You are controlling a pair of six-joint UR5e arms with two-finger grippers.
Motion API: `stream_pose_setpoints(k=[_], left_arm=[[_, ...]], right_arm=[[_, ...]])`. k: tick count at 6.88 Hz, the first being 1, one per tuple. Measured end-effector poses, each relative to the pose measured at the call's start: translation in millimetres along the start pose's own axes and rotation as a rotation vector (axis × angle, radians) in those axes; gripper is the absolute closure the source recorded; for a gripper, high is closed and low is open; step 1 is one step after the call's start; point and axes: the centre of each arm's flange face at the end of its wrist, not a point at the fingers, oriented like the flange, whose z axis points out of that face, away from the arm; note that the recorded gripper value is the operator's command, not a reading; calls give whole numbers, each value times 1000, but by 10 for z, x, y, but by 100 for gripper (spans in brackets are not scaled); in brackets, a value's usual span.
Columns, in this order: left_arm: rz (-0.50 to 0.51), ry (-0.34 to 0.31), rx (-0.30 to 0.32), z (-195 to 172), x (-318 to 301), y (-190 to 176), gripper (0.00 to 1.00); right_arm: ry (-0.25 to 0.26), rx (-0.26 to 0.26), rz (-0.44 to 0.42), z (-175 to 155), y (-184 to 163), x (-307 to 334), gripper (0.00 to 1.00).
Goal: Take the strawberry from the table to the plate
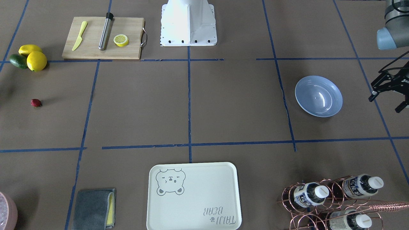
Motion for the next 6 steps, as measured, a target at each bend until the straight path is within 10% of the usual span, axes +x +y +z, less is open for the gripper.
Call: stream_pose_setpoints(k=[3, 6], left_arm=[[-98, 3, -29, 383, 145, 684, 39], [-197, 9, -60, 712, 272, 1049, 48]], right_arm=[[0, -2, 4, 13, 1, 12, 0], [-1, -6, 7, 30, 13, 28, 0]])
